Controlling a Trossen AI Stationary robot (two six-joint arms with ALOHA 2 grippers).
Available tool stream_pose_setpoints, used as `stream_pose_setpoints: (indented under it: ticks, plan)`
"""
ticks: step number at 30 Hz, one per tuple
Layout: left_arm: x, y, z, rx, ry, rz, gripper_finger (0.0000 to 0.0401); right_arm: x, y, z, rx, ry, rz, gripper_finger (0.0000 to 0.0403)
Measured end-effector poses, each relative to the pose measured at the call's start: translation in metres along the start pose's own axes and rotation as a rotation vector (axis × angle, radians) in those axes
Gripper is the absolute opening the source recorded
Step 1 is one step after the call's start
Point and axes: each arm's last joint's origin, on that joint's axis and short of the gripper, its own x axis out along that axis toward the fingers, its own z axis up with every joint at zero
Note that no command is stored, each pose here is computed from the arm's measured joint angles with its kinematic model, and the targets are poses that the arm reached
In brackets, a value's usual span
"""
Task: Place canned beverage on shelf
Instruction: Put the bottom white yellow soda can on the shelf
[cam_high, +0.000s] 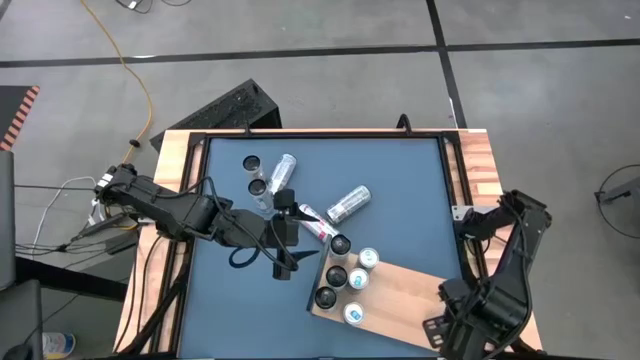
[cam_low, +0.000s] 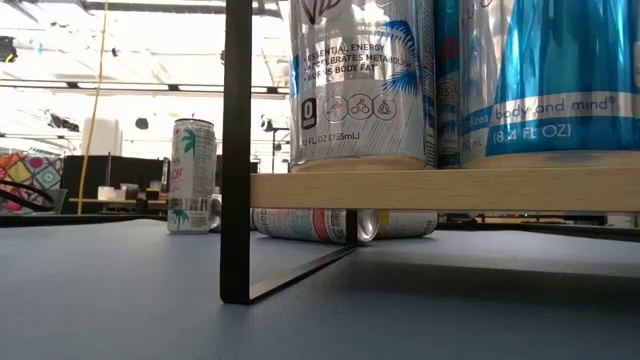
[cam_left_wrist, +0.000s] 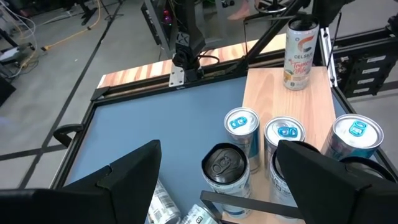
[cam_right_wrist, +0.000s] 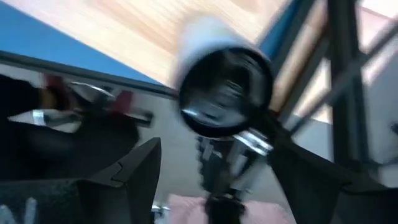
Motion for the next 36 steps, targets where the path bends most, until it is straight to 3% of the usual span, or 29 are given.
stream_pose_setpoints:
  ticks: [5,27,33,36]
  plan:
    - [0.000,0.000,0.000,0.000,0.000,0.000,0.0309,0.010,-0.004,-0.003,-0.002,-0.028,-0.025,0.0290]
    - [0.000,0.000,0.000,-0.001,-0.001,0.000,0.0309,0.007,0.005,0.008,0.011,-0.165,0.104,0.0290]
    - [0.000,-0.001,0.000,-0.001,-0.001,-0.021,0.0309,0.005,0.011,0.014,-0.034,-0.169,0.102,0.0290]
    - [0.000,-0.001,0.000,-0.001,0.001,-0.025,0.0309,0.005,0.012,0.016,-0.123,-0.170,0.092,0.0290]
